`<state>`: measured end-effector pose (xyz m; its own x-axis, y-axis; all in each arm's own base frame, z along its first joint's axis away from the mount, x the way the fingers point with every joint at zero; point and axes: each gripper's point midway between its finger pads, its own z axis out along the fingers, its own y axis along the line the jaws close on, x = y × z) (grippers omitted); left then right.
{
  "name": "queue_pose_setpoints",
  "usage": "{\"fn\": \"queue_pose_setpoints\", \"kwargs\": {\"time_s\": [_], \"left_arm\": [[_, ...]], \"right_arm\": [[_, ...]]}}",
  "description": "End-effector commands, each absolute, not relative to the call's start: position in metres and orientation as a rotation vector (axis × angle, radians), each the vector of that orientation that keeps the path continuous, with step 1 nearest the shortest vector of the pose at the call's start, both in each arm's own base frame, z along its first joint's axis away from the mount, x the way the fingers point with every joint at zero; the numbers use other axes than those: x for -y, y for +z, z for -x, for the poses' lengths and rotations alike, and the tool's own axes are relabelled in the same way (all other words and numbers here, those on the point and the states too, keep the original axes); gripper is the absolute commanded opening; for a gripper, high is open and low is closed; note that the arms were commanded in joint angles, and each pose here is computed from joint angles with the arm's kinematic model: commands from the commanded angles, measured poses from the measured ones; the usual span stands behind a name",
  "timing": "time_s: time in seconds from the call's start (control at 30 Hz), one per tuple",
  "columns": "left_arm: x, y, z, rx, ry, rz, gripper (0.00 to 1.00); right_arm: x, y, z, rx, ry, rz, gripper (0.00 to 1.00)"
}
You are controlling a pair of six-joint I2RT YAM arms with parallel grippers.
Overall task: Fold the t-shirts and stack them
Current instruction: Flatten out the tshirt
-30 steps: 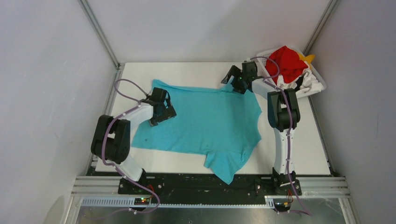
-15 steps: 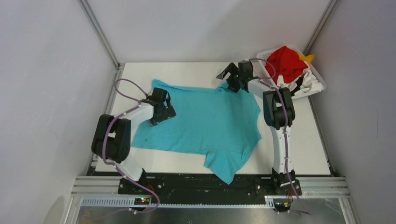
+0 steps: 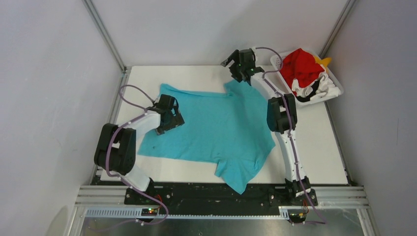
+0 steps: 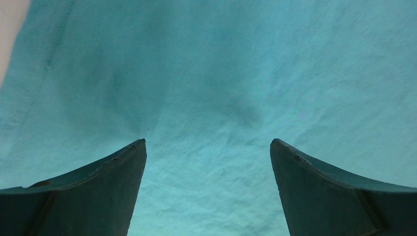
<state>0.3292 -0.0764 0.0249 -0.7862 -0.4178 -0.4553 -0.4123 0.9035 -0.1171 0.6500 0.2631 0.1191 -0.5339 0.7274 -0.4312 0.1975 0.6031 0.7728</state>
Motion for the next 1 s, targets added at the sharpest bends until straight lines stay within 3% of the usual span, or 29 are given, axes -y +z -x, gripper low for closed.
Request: {"fn": "queue_pose_setpoints", "kwargs": {"time_s": [0.0,0.1,0.23,0.5,0.57,0.97], "left_arm": [[0.071,0.048,-0.336,-2.495,-0.017,0.594,1.0],[0.07,0.051,-0.332,-2.484,-0.023,0.6,1.0],[0.065,0.057,-0.323,-2.452,-0.024,0.634,1.0],[0.049,0.054,-0.297,-2.414,-0.001,0.719,1.0],[0.049,0.044,-0.294,-2.443,0.002,0.73,1.0],[0.055,0.021,-0.3,-2.491,-0.027,0.802,1.0]], "right_arm": [[-0.215,0.113,-0.625,-2.15,0.632,-0.719,0.99],[-0.198,0.161,-0.598,-2.116,0.568,-0.581,0.99],[-0.168,0.17,-0.532,-2.2,0.399,-0.448,1.0],[-0.124,0.077,-0.365,-2.477,0.208,-0.489,0.99],[-0.124,0.062,-0.346,-2.513,0.226,-0.509,0.99],[-0.096,0.02,-0.367,-2.565,0.253,-0.678,0.99]]}}
